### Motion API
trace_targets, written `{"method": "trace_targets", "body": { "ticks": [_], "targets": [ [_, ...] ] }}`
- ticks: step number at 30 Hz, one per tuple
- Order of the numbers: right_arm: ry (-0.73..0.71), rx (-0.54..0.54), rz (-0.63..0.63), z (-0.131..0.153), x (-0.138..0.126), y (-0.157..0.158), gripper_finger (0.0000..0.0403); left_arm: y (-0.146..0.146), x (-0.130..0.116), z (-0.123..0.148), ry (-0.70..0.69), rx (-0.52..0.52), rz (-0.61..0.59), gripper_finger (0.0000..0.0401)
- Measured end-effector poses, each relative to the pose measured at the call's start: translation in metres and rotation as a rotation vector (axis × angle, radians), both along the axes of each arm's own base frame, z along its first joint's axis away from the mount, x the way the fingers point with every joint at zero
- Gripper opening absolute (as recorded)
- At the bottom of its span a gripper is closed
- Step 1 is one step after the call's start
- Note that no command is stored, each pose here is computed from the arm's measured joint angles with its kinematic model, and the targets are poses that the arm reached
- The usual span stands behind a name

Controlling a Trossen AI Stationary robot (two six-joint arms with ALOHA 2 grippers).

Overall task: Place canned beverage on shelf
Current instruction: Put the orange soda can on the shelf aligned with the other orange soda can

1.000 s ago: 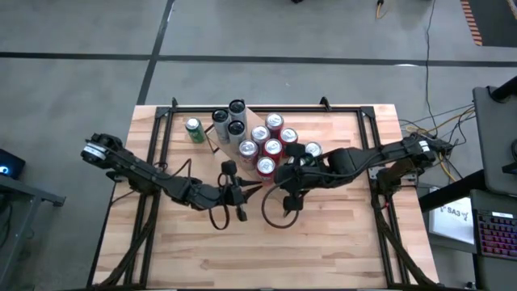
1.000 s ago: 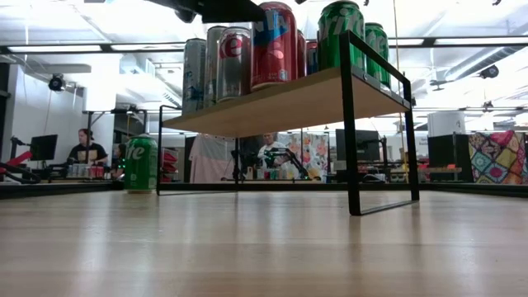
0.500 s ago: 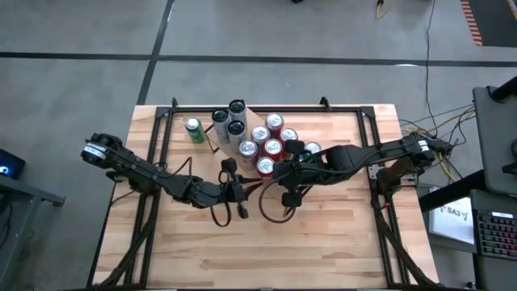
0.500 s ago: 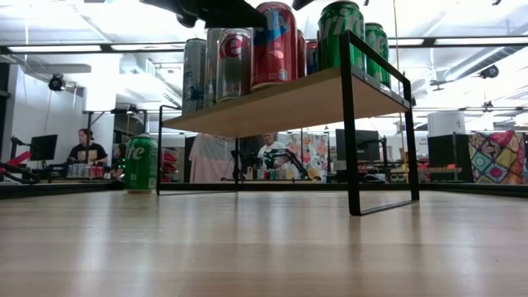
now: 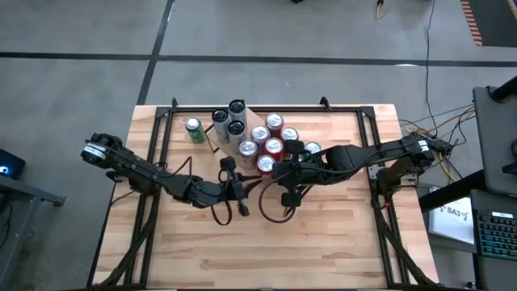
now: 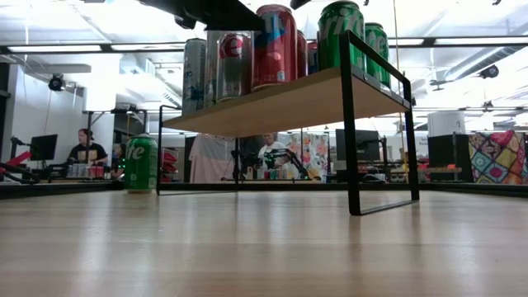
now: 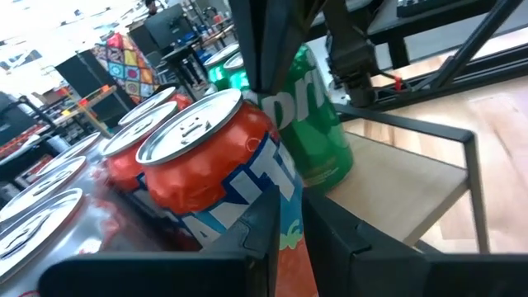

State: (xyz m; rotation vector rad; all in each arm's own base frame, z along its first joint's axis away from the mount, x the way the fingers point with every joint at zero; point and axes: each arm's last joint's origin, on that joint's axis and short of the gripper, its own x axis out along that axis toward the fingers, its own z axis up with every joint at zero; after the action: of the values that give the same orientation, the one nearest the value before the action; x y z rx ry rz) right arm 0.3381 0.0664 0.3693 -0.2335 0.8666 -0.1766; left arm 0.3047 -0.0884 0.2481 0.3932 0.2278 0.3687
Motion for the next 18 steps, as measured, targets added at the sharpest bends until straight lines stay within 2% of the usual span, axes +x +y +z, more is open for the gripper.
{"method": "trace_targets", "body": {
  "ticks": [9, 13, 18],
  "targets": [
    [0.003, -0.007, 0.007, 0.002, -0.003, -0.001, 0.0009, -0.007, -0.009, 0.005, 0.006, 0.019, 0.036, 0.0038],
    [-0.031, -0.044, -0.030, 0.008, -0.005, -0.007, 0.0009, -0.013, -0.018, 0.011, 0.018, 0.031, 0.028, 0.0038],
    [-0.081, -0.071, -0.054, 0.011, 0.001, -0.015, 0.0009, -0.015, -0.032, 0.021, 0.023, 0.055, 0.082, 0.0038]
  ]
}}
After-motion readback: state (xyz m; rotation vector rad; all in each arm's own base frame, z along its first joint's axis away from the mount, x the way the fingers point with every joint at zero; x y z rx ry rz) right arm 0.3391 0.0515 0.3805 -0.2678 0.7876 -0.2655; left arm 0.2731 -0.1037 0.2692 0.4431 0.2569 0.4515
